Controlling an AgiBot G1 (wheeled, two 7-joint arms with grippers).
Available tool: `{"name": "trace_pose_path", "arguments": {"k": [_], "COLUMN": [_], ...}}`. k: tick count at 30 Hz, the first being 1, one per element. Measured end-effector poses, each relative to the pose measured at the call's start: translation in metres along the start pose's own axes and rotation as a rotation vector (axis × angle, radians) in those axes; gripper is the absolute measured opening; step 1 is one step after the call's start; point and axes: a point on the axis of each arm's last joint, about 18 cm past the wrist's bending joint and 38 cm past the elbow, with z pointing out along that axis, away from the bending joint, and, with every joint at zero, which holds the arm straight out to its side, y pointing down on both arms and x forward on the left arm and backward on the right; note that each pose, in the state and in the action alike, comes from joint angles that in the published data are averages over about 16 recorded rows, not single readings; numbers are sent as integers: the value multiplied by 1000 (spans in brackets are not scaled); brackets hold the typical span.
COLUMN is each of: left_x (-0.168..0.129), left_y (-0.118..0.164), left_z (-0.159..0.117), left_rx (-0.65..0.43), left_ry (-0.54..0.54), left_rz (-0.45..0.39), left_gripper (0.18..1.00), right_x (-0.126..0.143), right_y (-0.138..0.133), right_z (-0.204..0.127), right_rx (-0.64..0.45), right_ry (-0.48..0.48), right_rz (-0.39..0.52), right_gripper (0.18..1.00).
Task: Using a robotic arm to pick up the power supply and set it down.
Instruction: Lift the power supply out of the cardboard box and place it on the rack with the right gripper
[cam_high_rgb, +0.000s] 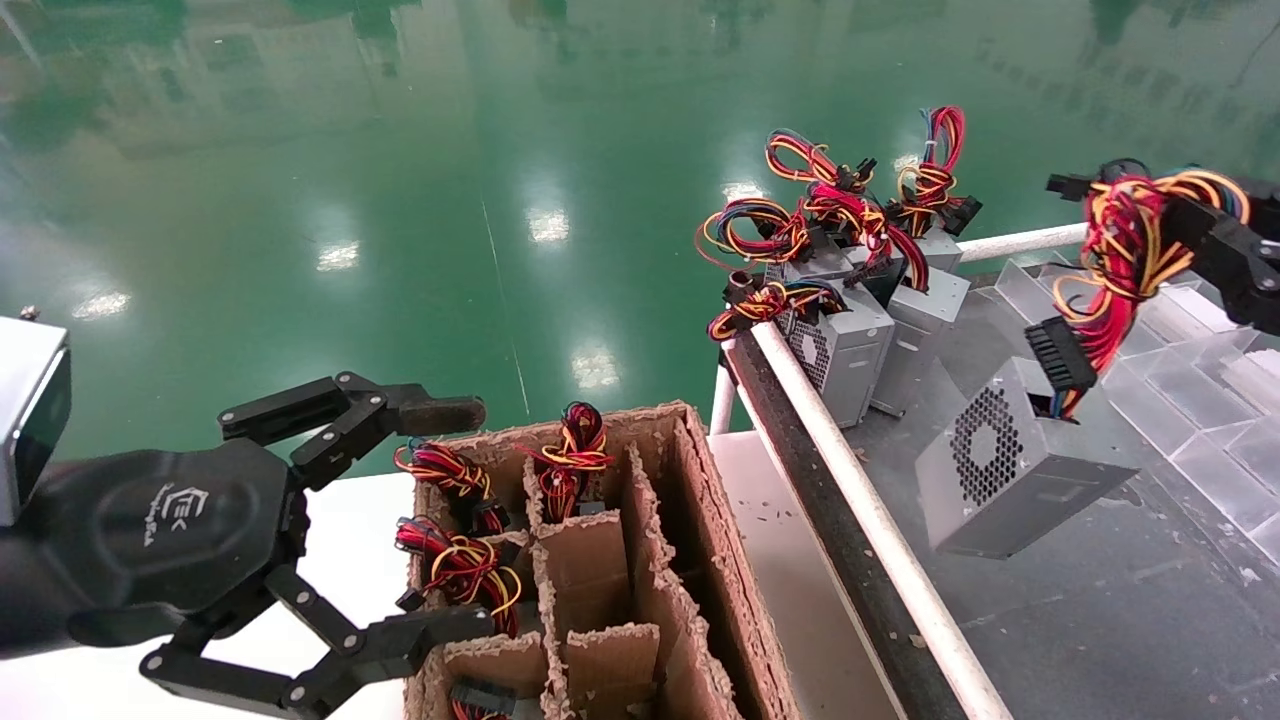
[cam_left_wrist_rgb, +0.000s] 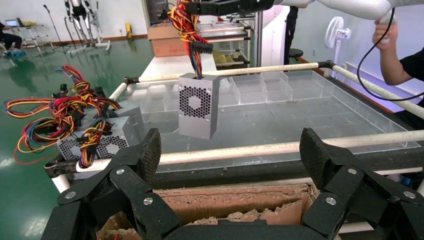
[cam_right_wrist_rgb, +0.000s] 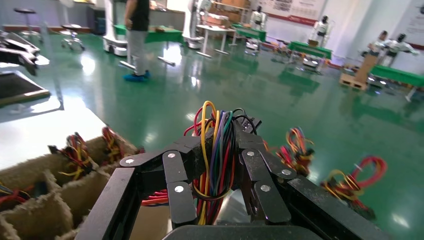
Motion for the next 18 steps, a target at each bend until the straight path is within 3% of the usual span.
{"name": "trace_pose_path", "arguments": {"k": [10,18], "left_x": [0,0], "left_y": [0,0], "left_z": [0,0], "left_rx": [0,0], "left_ry": [0,0], "left_rz": [0,0], "left_gripper": [1001,1001], "right_x": [21,55], "right_y": [24,41], "right_z": [-8,3], "right_rx": [-24,-51], "right_ry": [108,250], "right_rz": [19,39], "right_gripper": [192,192]}}
